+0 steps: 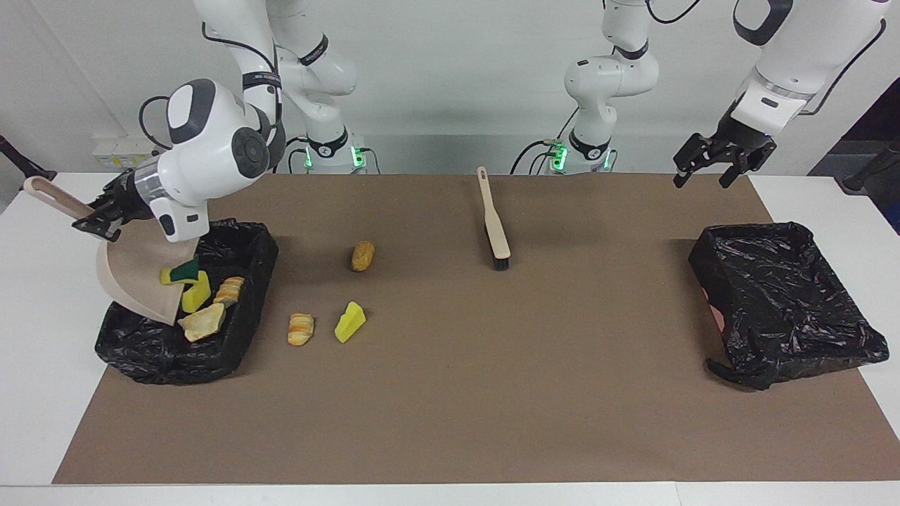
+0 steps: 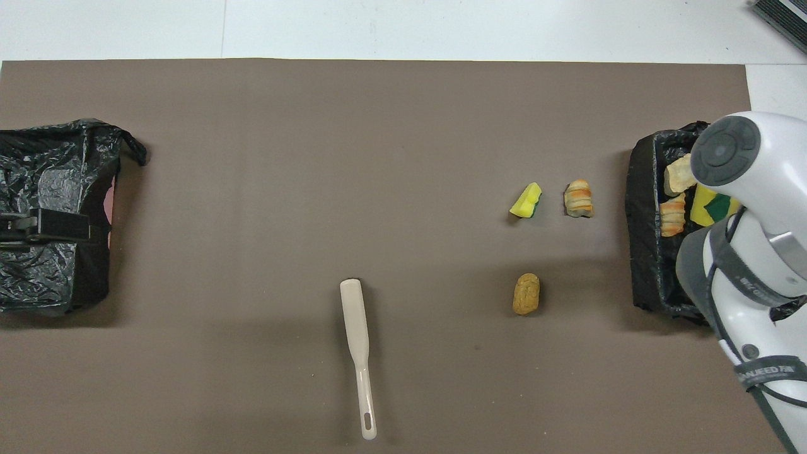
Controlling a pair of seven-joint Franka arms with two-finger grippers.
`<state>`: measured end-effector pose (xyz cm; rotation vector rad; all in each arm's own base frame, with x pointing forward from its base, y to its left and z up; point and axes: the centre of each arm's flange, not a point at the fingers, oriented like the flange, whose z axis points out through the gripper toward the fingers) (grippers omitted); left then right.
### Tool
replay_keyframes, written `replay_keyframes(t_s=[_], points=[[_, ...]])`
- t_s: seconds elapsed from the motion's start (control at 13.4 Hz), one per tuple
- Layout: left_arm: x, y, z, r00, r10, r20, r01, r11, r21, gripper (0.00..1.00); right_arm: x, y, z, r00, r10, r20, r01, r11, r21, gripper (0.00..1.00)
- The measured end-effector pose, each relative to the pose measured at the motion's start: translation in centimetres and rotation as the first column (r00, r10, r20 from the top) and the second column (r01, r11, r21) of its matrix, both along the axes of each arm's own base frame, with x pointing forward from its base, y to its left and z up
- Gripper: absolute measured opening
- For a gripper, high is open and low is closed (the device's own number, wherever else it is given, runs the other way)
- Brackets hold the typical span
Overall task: Sweep and dump trash in bin
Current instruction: 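Bring the empty dustpan back to the table center with the right gripper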
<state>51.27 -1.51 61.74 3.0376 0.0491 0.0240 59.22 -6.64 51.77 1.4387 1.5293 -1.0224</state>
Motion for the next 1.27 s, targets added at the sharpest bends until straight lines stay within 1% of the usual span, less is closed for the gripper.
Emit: replay_keyframes(t_s=[0.15, 0.22, 0.37, 0.52, 0.82, 0.97, 1.27], points=[[0.0, 0.1, 0.0, 1.0, 0.002, 0.0, -0.002, 1.0, 0.0, 1.0, 0.1, 2.4, 0.4, 1.0, 0.027, -0.003, -0.028, 0.999, -0.034, 0.31], [0.0, 0.1, 0.0, 1.0, 0.001, 0.0, -0.001, 1.0, 0.0, 1.0, 0.2, 2.6, 0.6, 0.999, 0.038, -0.002, -0.038, 0.998, -0.051, 0.31], [0.0, 0.0, 0.0, 1.0, 0.001, 0.0, -0.001, 1.0, 0.0, 1.0, 0.3, 1.9, 0.9, 0.999, 0.042, -0.006, -0.042, 0.995, -0.086, 0.31], [0.0, 0.1, 0.0, 1.0, 0.001, 0.0, -0.001, 1.0, 0.0, 1.0, 0.3, 1.2, 1.1, 0.999, 0.035, -0.008, -0.036, 0.995, -0.095, 0.31], [0.0, 0.1, 0.0, 1.0, 0.001, 0.0, -0.001, 1.0, 0.0, 1.0, 0.7, 1.3, 3.1, 0.999, 0.037, 0.031, -0.034, 0.995, -0.091, 0.31], [0.0, 0.1, 0.0, 1.0, 0.001, 0.0, -0.001, 1.0, 0.0, 1.0, 0.9, 1.6, 3.8, 0.998, 0.026, 0.053, -0.023, 0.999, -0.048, 0.31], [0.0, 0.1, 0.0, 1.0, 0.001, 0.0, -0.001, 1.0, 0.0, 1.0, 1.0, 2.0, 5.0, 0.994, -0.039, 0.1, 0.026, 0.992, 0.126, 0.31]])
